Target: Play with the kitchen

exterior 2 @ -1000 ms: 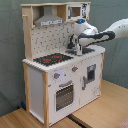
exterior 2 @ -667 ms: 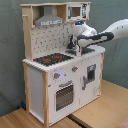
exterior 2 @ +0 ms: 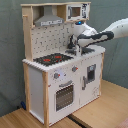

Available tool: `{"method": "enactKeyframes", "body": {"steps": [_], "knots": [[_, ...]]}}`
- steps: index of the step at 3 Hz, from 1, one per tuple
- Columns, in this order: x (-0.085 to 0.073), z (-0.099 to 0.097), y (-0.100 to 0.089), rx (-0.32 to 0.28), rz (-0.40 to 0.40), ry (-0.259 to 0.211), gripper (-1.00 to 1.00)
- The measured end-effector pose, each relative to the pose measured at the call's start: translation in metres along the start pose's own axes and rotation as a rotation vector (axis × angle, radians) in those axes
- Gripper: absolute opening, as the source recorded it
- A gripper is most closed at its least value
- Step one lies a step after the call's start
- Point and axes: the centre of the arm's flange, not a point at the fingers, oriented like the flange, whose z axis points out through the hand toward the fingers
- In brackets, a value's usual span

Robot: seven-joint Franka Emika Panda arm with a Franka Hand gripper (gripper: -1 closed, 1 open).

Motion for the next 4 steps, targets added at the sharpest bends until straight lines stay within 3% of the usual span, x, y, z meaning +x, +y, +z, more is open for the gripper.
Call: {"method": "enactKeyframes", "body": {"steps": [1,2,4], "knots": [[0.000,-0.010,-0.002,0.041,-0.002,-0.038,-1.00],[0.011,-0.043,0.011,0.044,0.020,-0.013,-1.00],[-0.006,-0.098,-0.018,0.062,-0.031,0.026,-1.00]]}}
